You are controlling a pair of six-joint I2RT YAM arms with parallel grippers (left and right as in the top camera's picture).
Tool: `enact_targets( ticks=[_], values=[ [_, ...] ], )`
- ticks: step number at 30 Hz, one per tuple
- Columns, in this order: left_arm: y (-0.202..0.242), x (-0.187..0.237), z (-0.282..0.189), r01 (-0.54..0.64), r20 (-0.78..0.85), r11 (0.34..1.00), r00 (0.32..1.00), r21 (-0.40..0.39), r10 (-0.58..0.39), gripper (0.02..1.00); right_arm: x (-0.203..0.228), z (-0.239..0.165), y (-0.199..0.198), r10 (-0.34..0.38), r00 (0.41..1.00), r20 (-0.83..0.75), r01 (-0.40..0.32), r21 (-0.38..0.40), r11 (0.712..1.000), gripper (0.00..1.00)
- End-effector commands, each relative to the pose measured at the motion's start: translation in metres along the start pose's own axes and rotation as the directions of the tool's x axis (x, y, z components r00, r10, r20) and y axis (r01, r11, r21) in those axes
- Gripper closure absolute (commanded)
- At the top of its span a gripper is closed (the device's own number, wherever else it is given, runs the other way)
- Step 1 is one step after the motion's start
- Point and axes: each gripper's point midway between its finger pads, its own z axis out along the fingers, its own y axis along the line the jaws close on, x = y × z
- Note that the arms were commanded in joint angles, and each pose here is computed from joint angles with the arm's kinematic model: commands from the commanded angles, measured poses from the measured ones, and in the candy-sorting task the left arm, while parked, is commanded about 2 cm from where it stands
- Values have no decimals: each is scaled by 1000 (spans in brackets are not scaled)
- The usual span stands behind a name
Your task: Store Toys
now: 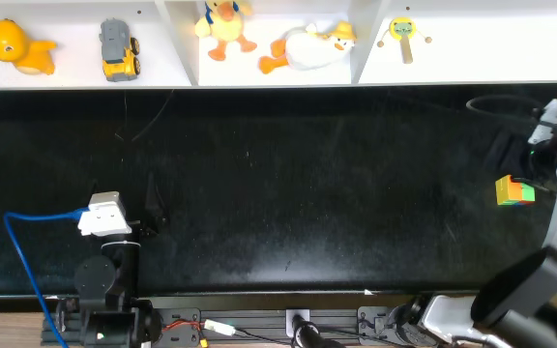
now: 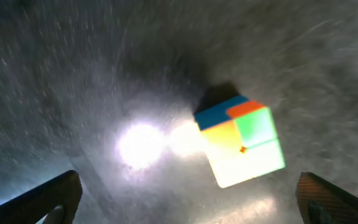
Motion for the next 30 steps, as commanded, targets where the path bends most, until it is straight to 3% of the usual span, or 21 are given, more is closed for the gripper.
enact_targets(
  ticks=[1, 7, 13, 17, 26, 30],
  values=[
    [-4, 1, 0, 11, 5, 1000, 1000, 20, -11, 20, 5, 9, -9, -46, 998, -54, 47, 32, 998, 5],
    [-4, 1, 0, 11, 5, 1000, 1000, 20, -11, 20, 12, 7, -40, -26, 995, -97, 44, 193, 980, 5],
    [-4, 1, 0, 11, 5, 1000, 1000, 20, -11, 20, 19, 9, -67, 51, 993, -106, -27, 223, 975, 5],
    [-4, 1, 0, 11, 5, 1000, 1000, 20, -11, 20, 18, 14, -74, 62, 994, -92, -45, 178, 983, 5],
    [-4, 1, 0, 11, 5, 1000, 1000, 20, -11, 20, 13, 42, -58, 6, 994, -113, -2, 34, 999, 5],
    [-4, 1, 0, 11, 5, 1000, 1000, 20, -11, 20, 13, 53, -55, 3, 991, -132, 0, 20, 1000, 7]
  ],
)
